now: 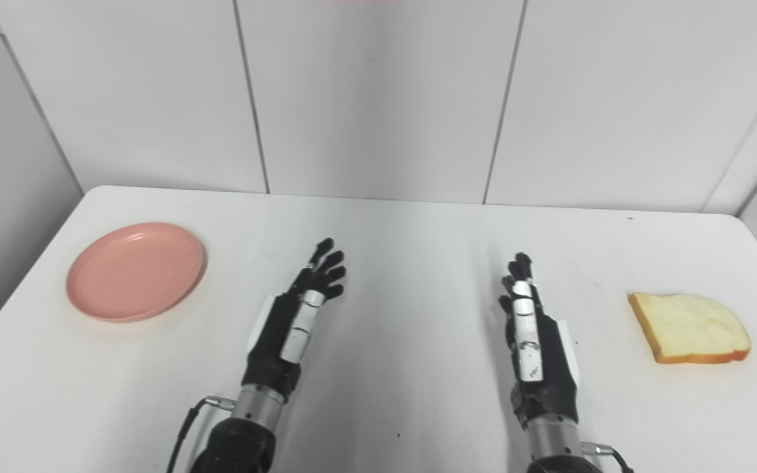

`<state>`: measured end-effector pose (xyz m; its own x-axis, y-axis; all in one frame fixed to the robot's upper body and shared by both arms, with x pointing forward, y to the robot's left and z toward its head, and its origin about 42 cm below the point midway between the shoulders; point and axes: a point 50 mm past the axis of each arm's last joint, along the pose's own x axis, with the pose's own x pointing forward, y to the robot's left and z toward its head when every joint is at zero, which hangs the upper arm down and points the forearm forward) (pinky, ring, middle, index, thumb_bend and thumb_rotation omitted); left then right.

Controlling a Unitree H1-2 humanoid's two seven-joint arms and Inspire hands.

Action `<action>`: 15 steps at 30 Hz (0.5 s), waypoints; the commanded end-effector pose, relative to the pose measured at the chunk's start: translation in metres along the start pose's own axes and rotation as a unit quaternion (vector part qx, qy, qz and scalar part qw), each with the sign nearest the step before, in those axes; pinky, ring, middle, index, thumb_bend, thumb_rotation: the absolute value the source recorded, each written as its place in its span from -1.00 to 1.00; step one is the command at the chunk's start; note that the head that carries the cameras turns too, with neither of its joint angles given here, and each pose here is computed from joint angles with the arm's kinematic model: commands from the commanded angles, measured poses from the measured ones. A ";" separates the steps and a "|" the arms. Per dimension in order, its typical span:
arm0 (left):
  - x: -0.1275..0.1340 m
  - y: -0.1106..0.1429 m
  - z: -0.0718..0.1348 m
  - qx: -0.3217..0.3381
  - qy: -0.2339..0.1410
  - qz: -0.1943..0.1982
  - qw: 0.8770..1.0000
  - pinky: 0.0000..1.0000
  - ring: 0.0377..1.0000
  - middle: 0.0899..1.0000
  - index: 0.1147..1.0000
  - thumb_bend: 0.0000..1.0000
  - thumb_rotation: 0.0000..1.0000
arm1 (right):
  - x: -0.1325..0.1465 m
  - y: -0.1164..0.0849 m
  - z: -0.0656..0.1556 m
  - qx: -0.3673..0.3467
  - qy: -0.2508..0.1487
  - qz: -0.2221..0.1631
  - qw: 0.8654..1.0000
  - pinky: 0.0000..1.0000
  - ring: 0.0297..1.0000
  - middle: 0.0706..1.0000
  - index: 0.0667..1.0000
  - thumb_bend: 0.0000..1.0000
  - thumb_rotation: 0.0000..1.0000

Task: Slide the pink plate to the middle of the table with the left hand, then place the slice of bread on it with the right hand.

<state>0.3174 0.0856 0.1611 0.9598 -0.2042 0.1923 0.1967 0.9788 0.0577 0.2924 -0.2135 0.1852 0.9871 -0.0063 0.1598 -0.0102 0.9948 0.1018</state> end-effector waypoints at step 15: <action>0.012 -0.008 0.017 -0.006 -0.038 -0.011 0.999 0.81 0.88 0.90 0.88 0.25 0.92 | 0.005 0.004 0.018 0.004 -0.047 0.014 0.999 1.00 1.00 1.00 1.00 -0.10 1.00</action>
<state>0.3184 0.0834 0.1580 0.9593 -0.2091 0.1899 0.2022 0.9778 0.0550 0.2925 -0.2152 0.1860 0.9859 0.0002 0.1673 -0.0173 0.9947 0.1009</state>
